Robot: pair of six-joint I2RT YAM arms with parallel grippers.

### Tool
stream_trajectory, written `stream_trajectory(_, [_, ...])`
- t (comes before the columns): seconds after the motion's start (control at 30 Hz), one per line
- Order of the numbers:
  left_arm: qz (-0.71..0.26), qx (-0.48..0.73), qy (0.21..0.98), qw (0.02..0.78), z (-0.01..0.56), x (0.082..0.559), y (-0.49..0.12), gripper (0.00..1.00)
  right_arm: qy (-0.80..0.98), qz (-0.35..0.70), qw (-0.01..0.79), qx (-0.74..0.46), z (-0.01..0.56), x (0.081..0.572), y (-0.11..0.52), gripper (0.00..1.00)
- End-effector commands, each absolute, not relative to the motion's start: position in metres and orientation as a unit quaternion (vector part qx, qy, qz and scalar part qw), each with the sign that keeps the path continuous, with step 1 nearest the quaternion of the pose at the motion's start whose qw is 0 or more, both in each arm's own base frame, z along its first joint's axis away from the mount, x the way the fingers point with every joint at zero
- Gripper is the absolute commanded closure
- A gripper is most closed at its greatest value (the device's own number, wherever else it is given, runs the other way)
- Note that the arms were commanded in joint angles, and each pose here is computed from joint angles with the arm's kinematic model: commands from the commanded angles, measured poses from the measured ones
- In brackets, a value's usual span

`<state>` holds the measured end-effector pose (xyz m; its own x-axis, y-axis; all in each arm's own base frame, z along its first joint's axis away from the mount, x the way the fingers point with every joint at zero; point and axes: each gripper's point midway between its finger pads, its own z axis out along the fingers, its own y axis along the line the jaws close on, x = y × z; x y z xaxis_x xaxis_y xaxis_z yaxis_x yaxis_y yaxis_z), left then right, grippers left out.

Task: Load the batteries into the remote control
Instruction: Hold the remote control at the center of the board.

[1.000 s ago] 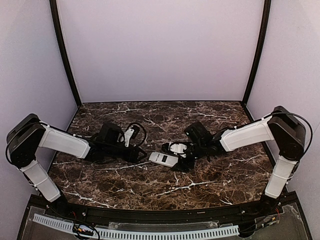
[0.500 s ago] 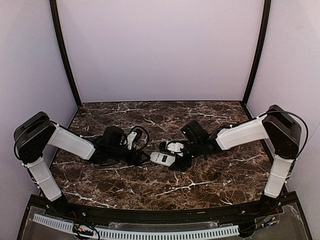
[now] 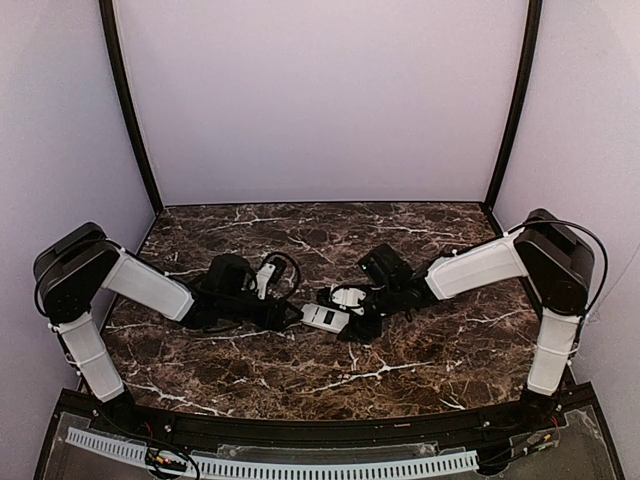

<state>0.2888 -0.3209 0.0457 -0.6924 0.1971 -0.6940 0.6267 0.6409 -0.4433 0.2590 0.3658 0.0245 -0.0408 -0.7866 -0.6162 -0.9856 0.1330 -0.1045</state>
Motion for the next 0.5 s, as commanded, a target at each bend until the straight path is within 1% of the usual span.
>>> stream_trajectory(0.0, [-0.366, 0.247, 0.844, 0.305, 0.042, 0.283, -0.326, 0.36, 0.701, 0.181, 0.268, -0.636, 0.019, 0.26, 0.366, 0.31])
stream_trajectory(0.47, [-0.355, 0.279, 0.838, 0.308, 0.022, 0.275, -0.326, 0.4, 0.702, 0.18, 0.257, -0.64, 0.014, 0.26, 0.364, 0.41])
